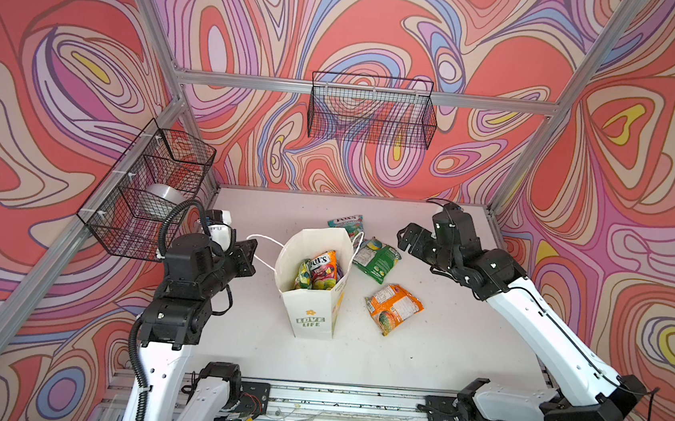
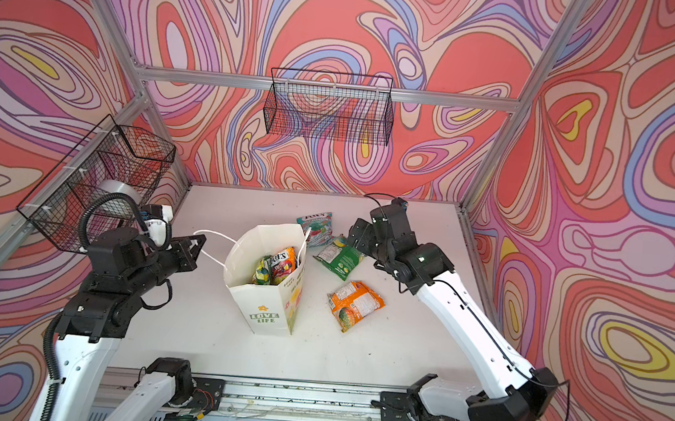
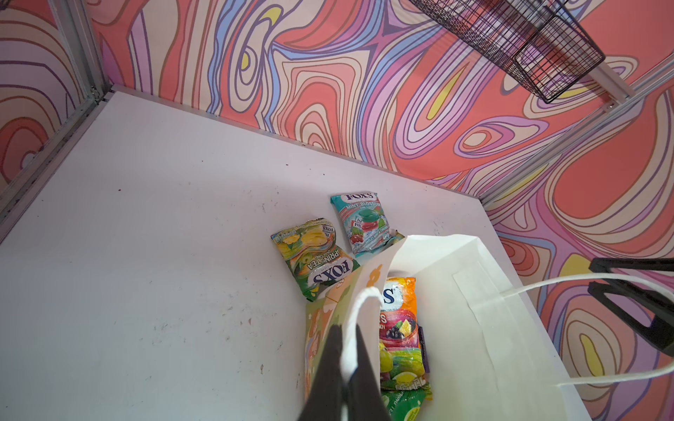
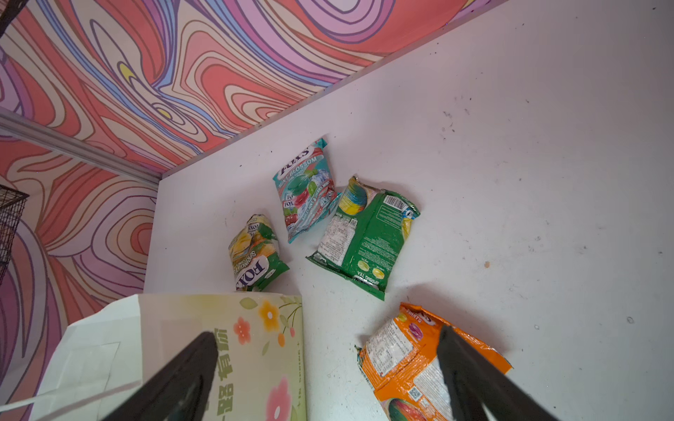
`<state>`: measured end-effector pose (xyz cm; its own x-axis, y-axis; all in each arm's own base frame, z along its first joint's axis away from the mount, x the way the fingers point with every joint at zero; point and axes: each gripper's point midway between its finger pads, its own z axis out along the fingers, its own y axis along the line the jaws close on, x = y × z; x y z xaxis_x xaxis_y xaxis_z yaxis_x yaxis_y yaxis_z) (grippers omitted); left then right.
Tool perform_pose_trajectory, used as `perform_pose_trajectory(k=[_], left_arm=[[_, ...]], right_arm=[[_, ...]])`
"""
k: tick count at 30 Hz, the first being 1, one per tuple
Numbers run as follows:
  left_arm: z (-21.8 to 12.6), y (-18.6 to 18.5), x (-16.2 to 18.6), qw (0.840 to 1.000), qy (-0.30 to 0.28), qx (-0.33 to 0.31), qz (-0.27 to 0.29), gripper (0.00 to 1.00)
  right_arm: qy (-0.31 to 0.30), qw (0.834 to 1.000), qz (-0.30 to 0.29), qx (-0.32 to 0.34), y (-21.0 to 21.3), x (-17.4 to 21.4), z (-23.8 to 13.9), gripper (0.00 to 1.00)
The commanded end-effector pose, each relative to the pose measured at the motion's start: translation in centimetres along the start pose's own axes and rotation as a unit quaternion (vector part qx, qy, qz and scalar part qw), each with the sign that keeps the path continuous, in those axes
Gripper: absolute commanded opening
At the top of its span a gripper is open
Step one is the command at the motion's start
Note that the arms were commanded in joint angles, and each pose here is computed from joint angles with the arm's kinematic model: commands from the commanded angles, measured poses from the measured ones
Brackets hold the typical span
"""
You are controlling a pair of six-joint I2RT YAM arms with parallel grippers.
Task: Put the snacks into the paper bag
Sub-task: 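Raise the right gripper out of the bag and move it toward the remaining packets, then lower the right gripper onto the orange Savoria packet and grasp it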
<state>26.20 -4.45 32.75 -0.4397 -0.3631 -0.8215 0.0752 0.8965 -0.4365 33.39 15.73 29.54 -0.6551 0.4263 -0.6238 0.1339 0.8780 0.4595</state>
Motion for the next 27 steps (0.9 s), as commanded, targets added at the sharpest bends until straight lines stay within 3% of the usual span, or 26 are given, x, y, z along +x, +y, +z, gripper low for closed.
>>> perform_pose_trajectory(k=[1, 12, 27], left_arm=[[-0.4, 0.0, -0.8, 1.0, -0.018, -0.007, 0.014, 0.0], [-0.3, -0.4, -0.7, 1.0, -0.012, 0.005, 0.012, 0.0], [-0.3, -0.3, -0.7, 1.0, -0.013, 0.001, 0.013, 0.0]], right_arm=[[0.038, 0.996, 0.044, 0.072, -4.8, 1.9, 1.4, 0.98], [0.189, 0.966, 0.15, 0.089, -12.3, 14.5, 6.8, 0.98], [0.224, 0.958, 0.165, 0.063, -13.6, 18.2, 11.1, 0.96]])
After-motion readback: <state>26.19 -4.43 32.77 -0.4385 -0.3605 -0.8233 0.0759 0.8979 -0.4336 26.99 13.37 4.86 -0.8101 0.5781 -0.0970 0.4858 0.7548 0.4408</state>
